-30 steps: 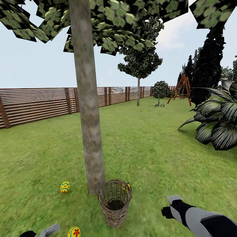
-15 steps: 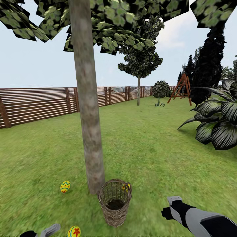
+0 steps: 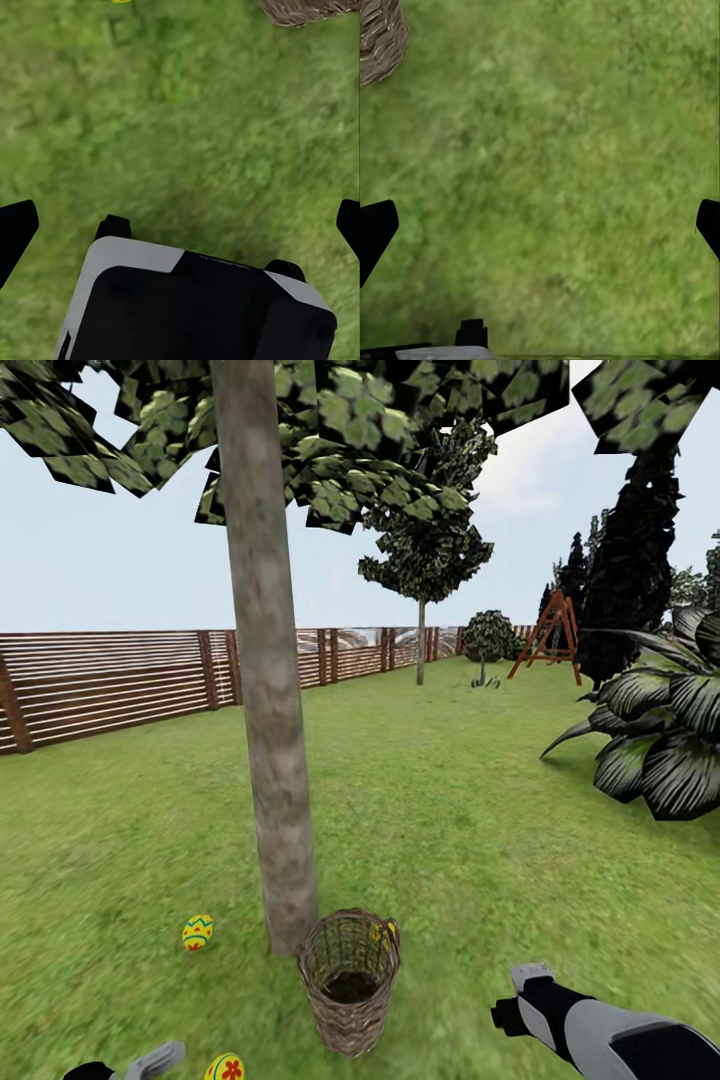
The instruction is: Take the three Easter eggs out of the wicker basket on the lawn in the garden, then place them on the lawn next to a single tree (choose any tree) so that all three eggs are next to the same tree and none are left in the basket.
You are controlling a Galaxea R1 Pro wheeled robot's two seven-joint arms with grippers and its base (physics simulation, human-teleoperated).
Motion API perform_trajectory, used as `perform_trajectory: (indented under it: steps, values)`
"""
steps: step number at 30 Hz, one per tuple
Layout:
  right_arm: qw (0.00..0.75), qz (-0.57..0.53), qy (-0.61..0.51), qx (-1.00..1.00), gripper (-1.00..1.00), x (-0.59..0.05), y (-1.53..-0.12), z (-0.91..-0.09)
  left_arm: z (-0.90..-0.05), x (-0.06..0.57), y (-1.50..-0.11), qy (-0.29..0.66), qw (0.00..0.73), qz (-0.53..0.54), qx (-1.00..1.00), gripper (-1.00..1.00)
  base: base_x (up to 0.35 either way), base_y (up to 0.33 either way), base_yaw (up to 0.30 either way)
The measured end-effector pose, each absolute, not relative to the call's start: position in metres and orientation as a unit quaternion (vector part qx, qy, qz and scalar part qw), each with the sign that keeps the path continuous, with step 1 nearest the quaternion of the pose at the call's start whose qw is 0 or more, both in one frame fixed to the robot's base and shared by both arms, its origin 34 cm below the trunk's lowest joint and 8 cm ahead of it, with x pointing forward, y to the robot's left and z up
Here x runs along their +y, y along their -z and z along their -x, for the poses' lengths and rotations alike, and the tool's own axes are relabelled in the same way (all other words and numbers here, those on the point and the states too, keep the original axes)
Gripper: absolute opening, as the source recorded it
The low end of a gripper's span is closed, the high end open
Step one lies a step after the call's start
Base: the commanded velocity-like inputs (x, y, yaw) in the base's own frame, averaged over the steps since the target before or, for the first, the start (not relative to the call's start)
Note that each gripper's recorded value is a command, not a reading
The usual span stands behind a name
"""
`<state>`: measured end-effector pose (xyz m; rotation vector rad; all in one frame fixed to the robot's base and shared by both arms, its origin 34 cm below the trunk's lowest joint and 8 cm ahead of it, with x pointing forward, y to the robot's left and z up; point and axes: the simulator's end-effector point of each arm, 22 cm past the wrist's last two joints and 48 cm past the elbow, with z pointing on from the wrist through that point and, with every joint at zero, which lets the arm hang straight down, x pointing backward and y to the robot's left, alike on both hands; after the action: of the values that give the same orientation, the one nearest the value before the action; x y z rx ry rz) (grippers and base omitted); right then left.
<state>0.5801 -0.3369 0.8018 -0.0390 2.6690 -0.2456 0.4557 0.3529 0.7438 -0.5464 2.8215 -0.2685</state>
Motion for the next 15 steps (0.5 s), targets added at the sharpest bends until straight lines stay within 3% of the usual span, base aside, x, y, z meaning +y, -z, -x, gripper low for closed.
perform_trajectory:
  steps: [5,15]
  values:
    - [0.22,0.015,0.088,0.971,1.0,-0.336,-0.793,-0.566,-0.432,0.35,-0.729,0.09,0.107,0.189,0.972,1.0,0.0,0.0,0.0]
    - [0.228,0.013,0.085,0.97,1.0,-0.333,-0.8,-0.569,-0.434,0.352,-0.722,0.081,0.148,0.187,0.968,1.0,0.0,0.0,0.0]
